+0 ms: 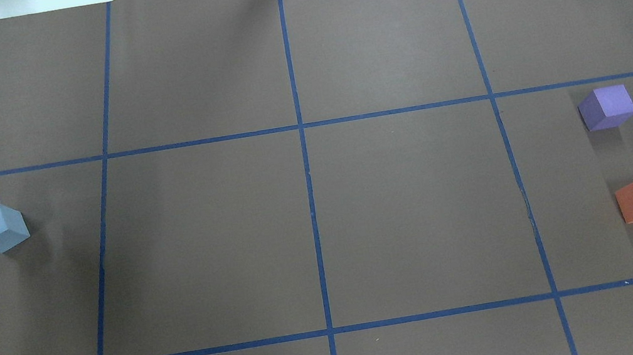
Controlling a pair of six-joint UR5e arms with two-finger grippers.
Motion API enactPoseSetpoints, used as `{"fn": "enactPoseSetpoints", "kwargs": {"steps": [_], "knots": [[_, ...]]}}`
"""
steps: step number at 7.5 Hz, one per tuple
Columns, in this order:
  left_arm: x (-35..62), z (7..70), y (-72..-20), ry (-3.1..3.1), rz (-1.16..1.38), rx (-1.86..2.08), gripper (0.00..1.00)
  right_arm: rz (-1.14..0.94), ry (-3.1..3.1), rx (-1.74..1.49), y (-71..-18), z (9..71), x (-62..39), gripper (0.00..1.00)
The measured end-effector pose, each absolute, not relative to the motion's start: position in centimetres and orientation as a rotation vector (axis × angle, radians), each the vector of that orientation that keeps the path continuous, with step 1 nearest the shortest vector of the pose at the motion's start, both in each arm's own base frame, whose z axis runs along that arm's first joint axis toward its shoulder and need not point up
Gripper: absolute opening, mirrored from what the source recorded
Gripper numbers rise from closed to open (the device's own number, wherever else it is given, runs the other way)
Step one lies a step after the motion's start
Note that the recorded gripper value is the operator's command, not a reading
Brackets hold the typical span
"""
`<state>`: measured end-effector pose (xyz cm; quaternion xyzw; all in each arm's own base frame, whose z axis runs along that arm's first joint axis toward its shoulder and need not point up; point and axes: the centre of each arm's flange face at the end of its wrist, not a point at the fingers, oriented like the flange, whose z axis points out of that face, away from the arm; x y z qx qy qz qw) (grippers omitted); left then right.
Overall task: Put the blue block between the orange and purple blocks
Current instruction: 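Close the left gripper on the light blue cube, then carry the light blue cube with the left gripper to the table center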
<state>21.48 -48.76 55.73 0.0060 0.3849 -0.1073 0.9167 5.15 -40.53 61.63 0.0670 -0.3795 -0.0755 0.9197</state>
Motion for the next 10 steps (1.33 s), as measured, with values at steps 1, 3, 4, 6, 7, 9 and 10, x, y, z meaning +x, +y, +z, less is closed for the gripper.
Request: {"fn": "enactPoseSetpoints", "kwargs": {"steps": [1, 3, 4, 6, 7, 9, 10], "knots": [[22.6, 56.1, -48.1, 0.777, -0.233, 0.004, 1.0, -0.155, -0.78, 0.138, -40.5, 61.6, 5.1, 1.0], [23.3, 57.4, -46.7, 0.755, -0.23, -0.016, 1.0, -0.155, -0.779, 0.137, -40.5, 61.7, 5.2, 1.0], [23.8, 57.7, -46.3, 0.75, -0.221, -0.025, 0.98, -0.155, -0.779, 0.136, -40.5, 61.7, 5.2, 1.0], [24.8, 58.5, -45.7, 0.753, -0.2, -0.028, 0.57, -0.154, -0.779, 0.136, -40.5, 61.7, 5.2, 1.0], [25.2, 59.2, -45.7, 0.763, -0.184, -0.019, 0.28, -0.154, -0.779, 0.135, -40.5, 61.7, 5.2, 1.0], [25.9, 59.8, -45.7, 0.781, -0.134, 0.007, 0.0, -0.154, -0.779, 0.135, -40.5, 61.7, 5.2, 1.0], [26.2, 59.0, -45.8, 0.793, -0.114, 0.023, 0.0, -0.155, -0.779, 0.136, -40.5, 61.7, 5.2, 1.0]]}}
